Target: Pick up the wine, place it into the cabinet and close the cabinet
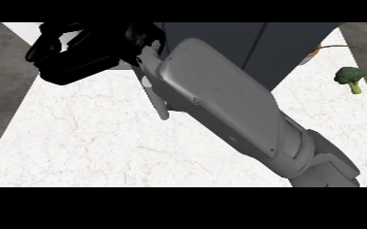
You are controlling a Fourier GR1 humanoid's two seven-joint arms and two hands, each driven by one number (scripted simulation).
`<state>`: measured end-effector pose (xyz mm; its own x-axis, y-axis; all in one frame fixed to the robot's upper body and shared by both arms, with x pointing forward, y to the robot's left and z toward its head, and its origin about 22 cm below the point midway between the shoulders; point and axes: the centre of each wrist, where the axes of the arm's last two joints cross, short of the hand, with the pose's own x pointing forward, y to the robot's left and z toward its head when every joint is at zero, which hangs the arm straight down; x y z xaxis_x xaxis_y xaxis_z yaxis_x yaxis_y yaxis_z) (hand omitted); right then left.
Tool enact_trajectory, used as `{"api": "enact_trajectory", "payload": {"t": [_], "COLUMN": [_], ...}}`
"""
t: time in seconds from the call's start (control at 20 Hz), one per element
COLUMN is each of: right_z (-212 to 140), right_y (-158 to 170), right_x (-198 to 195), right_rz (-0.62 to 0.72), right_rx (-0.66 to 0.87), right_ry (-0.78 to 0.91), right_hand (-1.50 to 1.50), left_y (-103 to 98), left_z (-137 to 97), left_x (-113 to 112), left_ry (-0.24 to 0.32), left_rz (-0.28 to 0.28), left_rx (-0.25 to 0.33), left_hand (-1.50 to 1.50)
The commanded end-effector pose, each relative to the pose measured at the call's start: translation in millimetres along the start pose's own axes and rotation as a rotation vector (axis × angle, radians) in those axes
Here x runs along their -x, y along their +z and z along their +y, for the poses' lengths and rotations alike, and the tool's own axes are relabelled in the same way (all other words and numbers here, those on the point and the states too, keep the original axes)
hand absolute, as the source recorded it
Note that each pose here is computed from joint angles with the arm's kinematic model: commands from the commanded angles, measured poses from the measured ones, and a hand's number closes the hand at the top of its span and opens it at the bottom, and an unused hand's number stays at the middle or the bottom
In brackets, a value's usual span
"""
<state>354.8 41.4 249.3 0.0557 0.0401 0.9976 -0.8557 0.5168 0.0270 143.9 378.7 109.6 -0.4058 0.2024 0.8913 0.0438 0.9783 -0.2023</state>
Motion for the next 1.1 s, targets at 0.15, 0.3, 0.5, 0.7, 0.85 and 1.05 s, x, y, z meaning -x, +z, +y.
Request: {"api": "enact_trajectory", "payload": {"t": [0.15,0.3,0.5,0.7,0.85,1.05], "right_z": [-71,-82,-103,-124,-130,-116], "right_y": [11,13,28,44,50,35], "right_x": [7,20,42,42,49,46], "right_rz": [-0.074,-0.091,-0.085,-0.109,-0.123,-0.144], "right_rx": [0.226,0.266,0.302,0.351,0.363,0.333], "right_ry": [0.011,0.008,-0.004,-0.007,-0.018,-0.015], "right_hand": [1.50,1.50,1.50,1.50,1.50,1.50], "left_y": [0,4,1,-3,-3,-8], "left_z": [5,-3,-5,-11,-14,-27], "left_x": [-16,-5,-8,-7,-6,-6], "left_ry": [-0.023,0.015,0.037,0.077,0.077,0.112], "left_rz": [0.004,0.019,0.014,0.013,0.028,0.043], "left_rx": [-0.016,0.013,0.045,0.058,0.053,0.081], "left_hand": [-1.50,-1.50,-1.50,-1.50,-1.50,-1.50]}}
